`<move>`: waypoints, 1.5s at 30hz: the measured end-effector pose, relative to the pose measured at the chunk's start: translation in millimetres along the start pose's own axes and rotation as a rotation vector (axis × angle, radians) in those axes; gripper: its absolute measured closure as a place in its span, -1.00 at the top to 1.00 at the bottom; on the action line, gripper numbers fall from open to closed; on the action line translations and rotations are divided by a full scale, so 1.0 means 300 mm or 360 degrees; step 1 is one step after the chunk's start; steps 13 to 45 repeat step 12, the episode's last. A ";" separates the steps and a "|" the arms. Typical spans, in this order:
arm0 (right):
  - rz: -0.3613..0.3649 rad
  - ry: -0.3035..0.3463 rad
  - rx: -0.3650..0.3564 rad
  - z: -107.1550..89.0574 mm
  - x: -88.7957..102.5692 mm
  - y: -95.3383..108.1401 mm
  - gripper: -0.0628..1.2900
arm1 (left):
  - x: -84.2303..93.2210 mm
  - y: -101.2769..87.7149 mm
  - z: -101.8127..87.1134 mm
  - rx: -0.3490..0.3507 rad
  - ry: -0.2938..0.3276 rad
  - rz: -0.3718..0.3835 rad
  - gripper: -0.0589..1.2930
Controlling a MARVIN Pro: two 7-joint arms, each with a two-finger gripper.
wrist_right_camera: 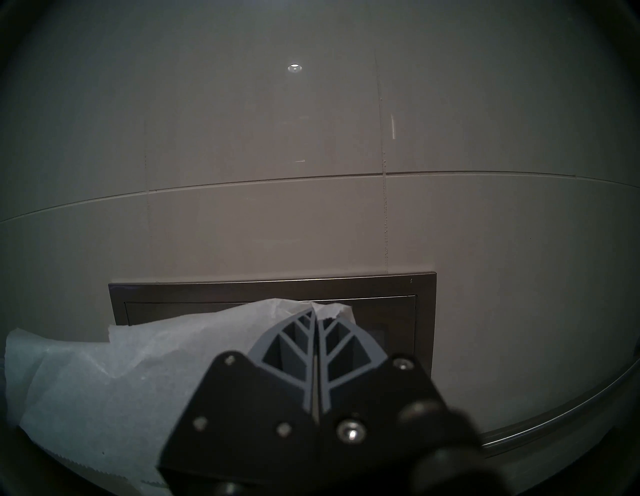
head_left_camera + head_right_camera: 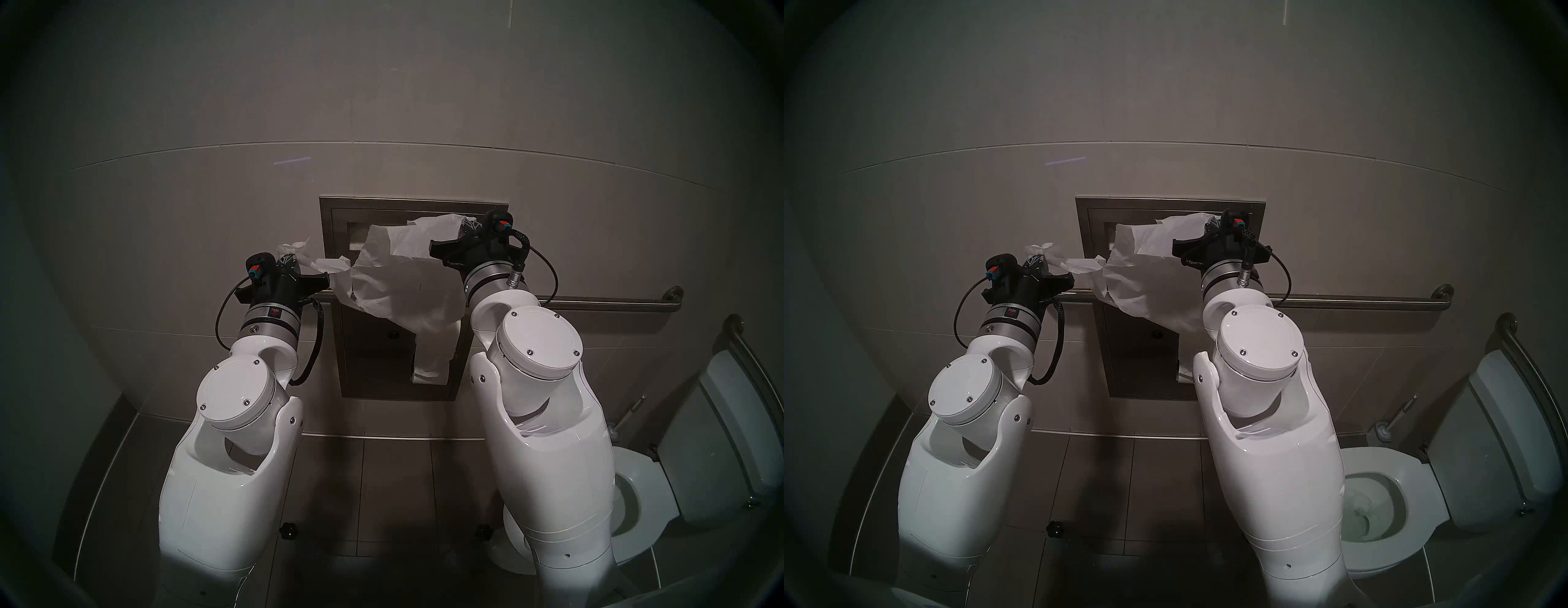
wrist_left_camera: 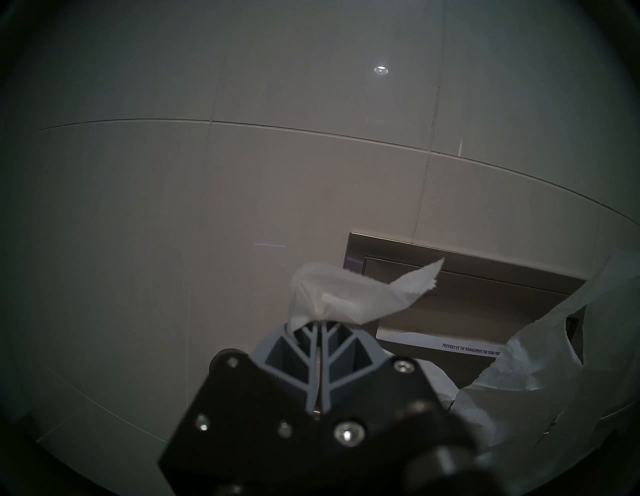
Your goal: Take out a toilet seat cover
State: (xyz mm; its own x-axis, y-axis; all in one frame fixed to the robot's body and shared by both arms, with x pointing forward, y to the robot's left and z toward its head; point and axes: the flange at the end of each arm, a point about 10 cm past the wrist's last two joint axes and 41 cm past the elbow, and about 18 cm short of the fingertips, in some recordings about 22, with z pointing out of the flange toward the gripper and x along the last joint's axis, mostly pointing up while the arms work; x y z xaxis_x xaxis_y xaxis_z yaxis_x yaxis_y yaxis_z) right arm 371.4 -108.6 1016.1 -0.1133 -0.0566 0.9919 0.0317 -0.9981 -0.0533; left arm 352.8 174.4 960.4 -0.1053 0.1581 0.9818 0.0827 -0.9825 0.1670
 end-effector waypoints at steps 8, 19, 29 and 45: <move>0.0003 0.0051 0.0022 0.000 0.004 0.003 -0.96 | 0.007 0.007 0.007 -0.0012 0.0047 0.0012 -0.94; 0.0021 0.0126 0.0014 -0.005 0.011 0.015 -0.96 | 0.010 0.007 0.009 -0.0019 0.0070 0.0028 -0.94; 0.0021 0.0126 0.0014 -0.005 0.011 0.015 -0.96 | 0.010 0.007 0.009 -0.0019 0.0070 0.0028 -0.94; 0.0021 0.0126 0.0014 -0.005 0.011 0.015 -0.96 | 0.010 0.007 0.009 -0.0019 0.0070 0.0028 -0.94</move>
